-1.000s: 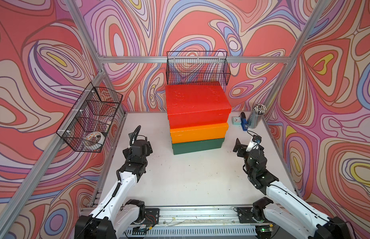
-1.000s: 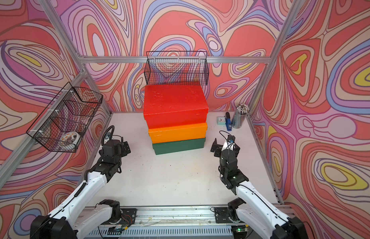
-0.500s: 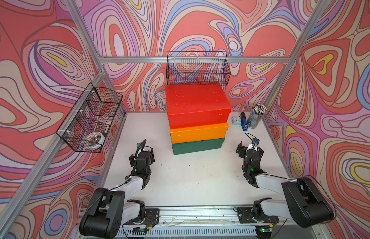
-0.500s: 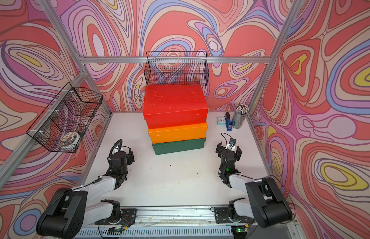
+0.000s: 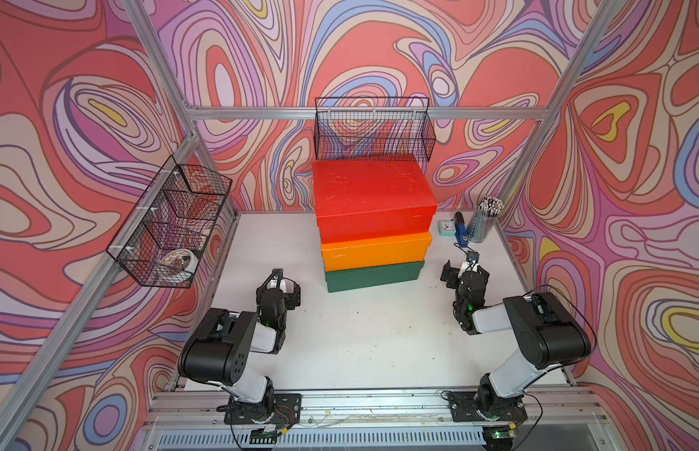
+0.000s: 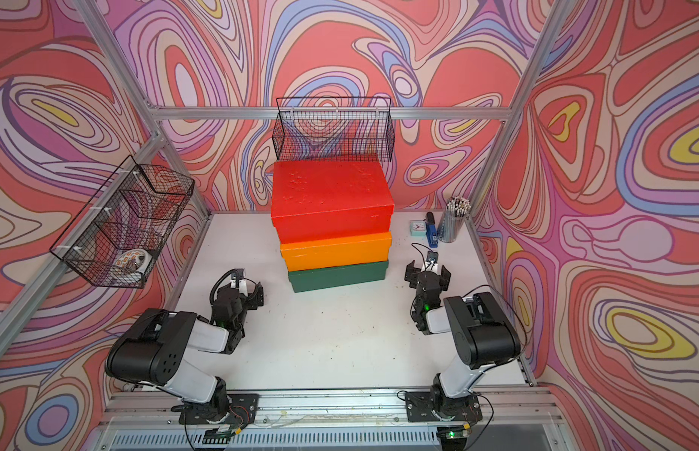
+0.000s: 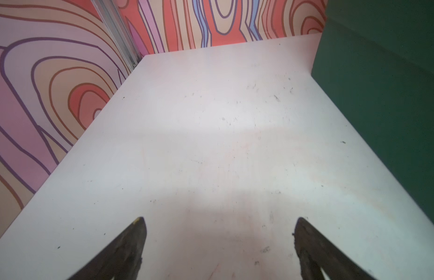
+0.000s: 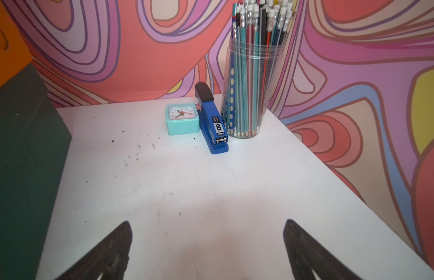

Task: Stack the shoeboxes
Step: Reset both arms

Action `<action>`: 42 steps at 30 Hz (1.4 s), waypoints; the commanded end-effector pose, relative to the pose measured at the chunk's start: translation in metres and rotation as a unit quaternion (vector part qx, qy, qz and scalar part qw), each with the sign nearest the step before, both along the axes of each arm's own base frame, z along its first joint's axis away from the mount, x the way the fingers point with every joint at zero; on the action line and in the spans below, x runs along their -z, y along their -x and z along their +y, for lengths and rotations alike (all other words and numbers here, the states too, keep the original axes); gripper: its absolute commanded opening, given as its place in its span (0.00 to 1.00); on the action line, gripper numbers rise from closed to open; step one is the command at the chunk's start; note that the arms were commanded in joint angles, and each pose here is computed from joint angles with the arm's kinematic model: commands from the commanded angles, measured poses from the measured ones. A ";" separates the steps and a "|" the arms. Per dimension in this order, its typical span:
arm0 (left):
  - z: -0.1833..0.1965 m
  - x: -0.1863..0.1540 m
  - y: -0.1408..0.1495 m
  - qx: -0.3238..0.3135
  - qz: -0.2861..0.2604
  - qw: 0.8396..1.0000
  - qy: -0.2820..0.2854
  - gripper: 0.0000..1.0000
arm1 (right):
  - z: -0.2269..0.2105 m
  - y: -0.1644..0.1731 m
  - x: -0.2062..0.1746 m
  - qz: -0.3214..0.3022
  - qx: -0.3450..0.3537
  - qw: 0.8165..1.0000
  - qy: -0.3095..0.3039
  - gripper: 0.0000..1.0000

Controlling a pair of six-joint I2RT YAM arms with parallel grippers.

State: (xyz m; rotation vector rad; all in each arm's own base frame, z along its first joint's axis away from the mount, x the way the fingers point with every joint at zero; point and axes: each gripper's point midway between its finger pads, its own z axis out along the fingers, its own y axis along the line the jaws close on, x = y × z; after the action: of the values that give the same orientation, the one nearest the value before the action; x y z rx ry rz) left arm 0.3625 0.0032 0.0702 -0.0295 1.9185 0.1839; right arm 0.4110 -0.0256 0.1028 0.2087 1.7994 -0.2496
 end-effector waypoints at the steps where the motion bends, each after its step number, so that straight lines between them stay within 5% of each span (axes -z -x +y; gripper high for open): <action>1: 0.004 -0.026 -0.018 0.002 -0.039 0.999 0.015 1.00 | 0.003 -0.014 0.010 0.026 -0.046 0.998 -0.037 0.98; 4: 0.026 -0.020 -0.026 -0.045 -0.009 0.998 0.050 1.00 | 0.003 -0.013 0.008 0.014 -0.051 0.998 -0.033 0.98; 35: 0.027 -0.022 -0.025 -0.044 -0.015 0.998 0.052 1.00 | 0.001 -0.012 0.005 0.005 -0.048 0.998 -0.030 0.98; 39: 0.027 -0.021 -0.025 -0.045 -0.015 0.998 0.053 1.00 | 0.000 0.034 -0.014 -0.099 -0.051 0.993 -0.031 0.98; 42: 0.027 -0.022 -0.025 -0.045 -0.015 0.997 0.052 1.00 | -0.006 0.008 -0.006 -0.048 -0.029 0.998 -0.033 0.98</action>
State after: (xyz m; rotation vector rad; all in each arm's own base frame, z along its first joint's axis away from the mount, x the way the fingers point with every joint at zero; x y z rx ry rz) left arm 0.3862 0.0310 0.0849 -0.1833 1.9179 0.1577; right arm 0.3811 -0.0259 0.0795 0.1668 1.8052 -0.1295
